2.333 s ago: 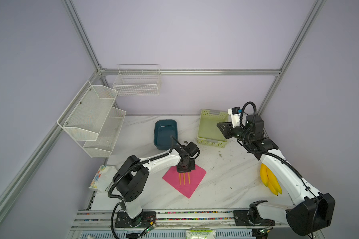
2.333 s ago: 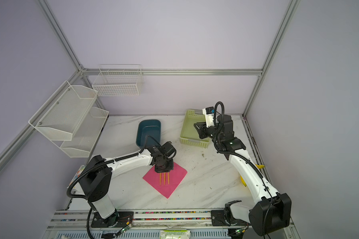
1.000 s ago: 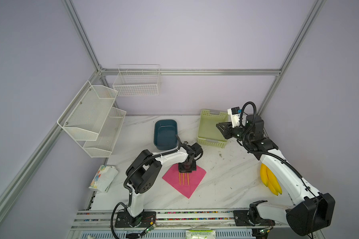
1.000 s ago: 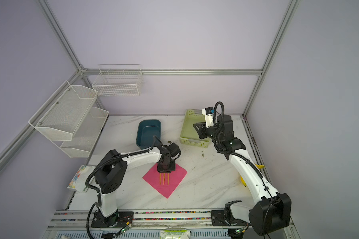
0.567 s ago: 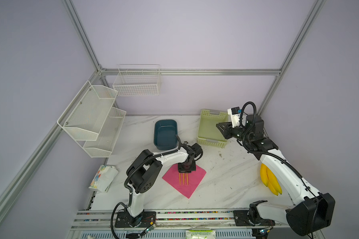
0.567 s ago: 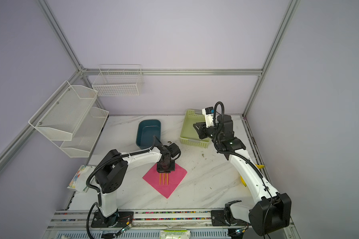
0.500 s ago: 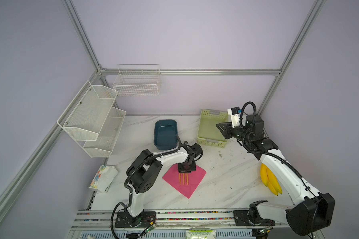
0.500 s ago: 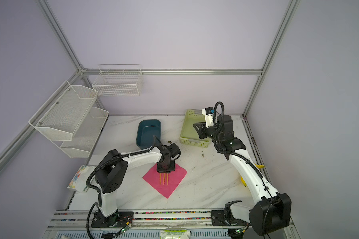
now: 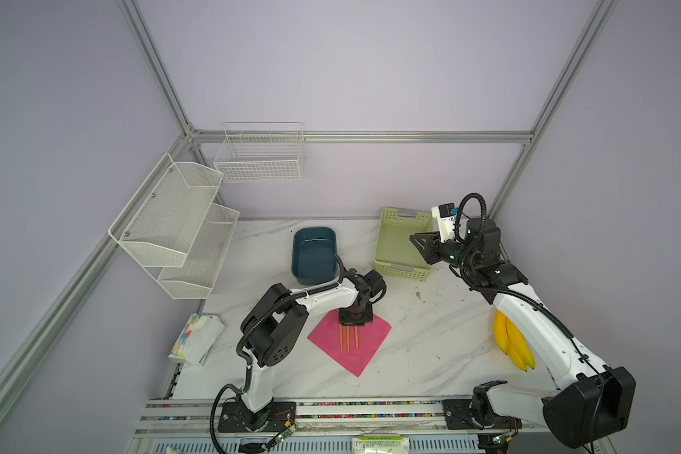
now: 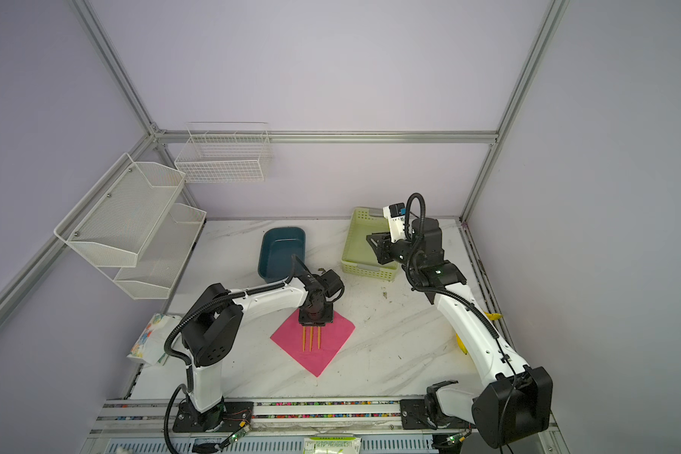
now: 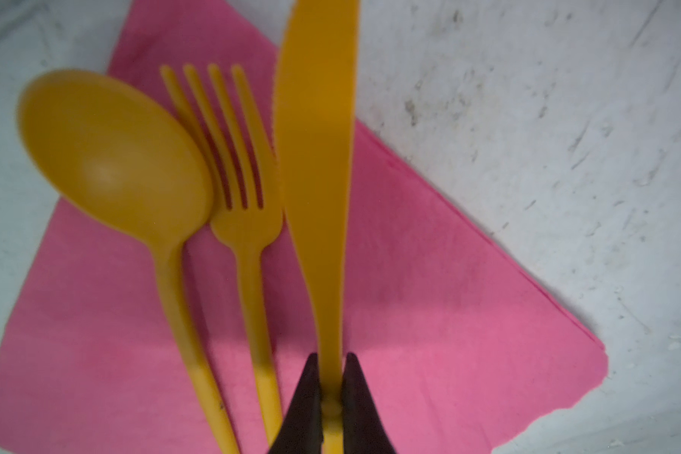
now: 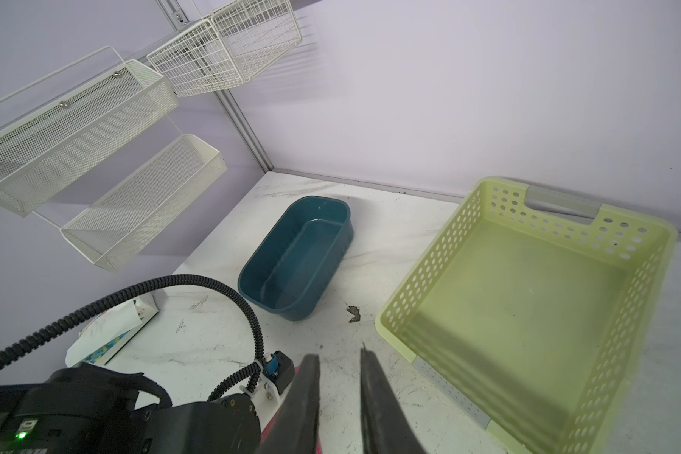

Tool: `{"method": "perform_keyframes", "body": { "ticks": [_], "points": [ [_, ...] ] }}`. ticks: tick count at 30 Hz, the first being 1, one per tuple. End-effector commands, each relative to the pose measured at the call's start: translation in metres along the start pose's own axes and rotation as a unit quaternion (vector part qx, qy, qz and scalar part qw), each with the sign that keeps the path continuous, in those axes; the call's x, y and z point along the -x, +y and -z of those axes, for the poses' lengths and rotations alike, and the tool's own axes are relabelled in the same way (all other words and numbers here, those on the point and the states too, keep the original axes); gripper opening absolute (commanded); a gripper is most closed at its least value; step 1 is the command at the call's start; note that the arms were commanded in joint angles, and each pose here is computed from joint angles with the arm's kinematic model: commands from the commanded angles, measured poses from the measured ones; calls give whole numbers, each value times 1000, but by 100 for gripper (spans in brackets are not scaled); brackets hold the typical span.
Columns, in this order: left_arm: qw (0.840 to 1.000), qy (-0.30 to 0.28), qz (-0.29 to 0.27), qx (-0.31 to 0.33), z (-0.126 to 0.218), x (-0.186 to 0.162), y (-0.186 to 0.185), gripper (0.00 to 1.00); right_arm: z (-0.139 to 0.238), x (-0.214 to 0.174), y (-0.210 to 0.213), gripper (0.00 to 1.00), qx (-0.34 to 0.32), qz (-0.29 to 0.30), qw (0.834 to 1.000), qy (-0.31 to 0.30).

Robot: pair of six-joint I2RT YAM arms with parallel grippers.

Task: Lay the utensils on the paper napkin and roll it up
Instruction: 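Lower the knife beside the fork on the napkin with the left gripper, then open the left gripper and raise it while the right gripper moves over the napkin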

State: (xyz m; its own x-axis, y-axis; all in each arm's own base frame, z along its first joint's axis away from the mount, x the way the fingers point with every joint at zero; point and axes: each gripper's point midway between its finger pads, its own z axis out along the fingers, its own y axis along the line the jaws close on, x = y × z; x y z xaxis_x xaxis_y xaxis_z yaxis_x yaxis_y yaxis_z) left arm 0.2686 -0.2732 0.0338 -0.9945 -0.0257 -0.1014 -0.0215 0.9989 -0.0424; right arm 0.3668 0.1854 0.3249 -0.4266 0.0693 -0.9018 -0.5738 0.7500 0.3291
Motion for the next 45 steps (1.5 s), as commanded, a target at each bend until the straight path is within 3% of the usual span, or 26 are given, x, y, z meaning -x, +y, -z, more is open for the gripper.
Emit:
{"method": "perform_keyframes", "body": {
  "ticks": [1,26,34,38,45],
  "points": [
    [1000,-17,-3,-22,15,13,-16,11,4,3,4,23,6,8,1000,-8],
    [1000,-15,3,-19,17,12,-13,19,6,3,2,23,1,10,1000,-10],
    [998,-57,7,-35,55,28,-17,21,5,2,1,23,-2,6,1000,-9],
    [994,-95,7,-51,86,41,-15,21,5,1,-7,23,-26,-29,999,-8],
    [989,-133,22,-63,118,63,17,20,-12,-36,-14,16,-42,-100,991,74]
  ]
}}
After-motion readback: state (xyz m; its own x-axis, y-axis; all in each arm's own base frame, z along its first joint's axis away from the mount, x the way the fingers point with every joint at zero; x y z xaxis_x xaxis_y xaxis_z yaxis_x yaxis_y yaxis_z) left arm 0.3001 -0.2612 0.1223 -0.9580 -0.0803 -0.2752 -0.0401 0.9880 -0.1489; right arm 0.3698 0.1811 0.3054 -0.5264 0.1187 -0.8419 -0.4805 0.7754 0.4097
